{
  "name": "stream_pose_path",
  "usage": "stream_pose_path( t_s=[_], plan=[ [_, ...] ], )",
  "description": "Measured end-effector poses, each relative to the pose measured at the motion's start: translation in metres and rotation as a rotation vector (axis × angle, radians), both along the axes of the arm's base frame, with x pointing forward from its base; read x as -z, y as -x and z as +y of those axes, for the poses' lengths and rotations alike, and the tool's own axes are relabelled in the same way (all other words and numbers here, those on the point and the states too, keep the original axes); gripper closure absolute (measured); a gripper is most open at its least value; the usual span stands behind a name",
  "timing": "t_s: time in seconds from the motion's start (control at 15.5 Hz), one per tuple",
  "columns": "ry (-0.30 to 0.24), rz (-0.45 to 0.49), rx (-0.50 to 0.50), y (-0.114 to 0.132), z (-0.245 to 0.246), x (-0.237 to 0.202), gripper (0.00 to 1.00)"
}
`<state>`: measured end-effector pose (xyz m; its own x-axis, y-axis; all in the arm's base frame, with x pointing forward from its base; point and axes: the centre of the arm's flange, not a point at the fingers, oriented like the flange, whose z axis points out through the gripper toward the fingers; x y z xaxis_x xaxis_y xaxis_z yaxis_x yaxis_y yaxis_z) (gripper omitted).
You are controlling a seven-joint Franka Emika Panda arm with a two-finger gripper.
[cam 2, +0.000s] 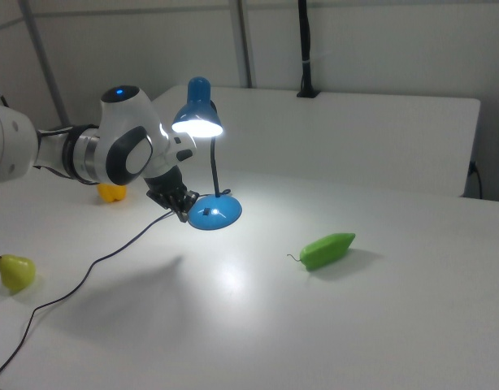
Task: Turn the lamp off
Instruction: 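Press the switch on the blue lamp base with the gripper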
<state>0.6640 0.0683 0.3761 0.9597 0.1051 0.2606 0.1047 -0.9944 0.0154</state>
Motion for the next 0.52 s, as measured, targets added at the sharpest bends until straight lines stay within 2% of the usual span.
stream_pose_path(
  t_s=[0.52],
  plan=[
    [-0.020,-0.175,-0.005,-0.021,0.003,0.030,0.99]
  ],
)
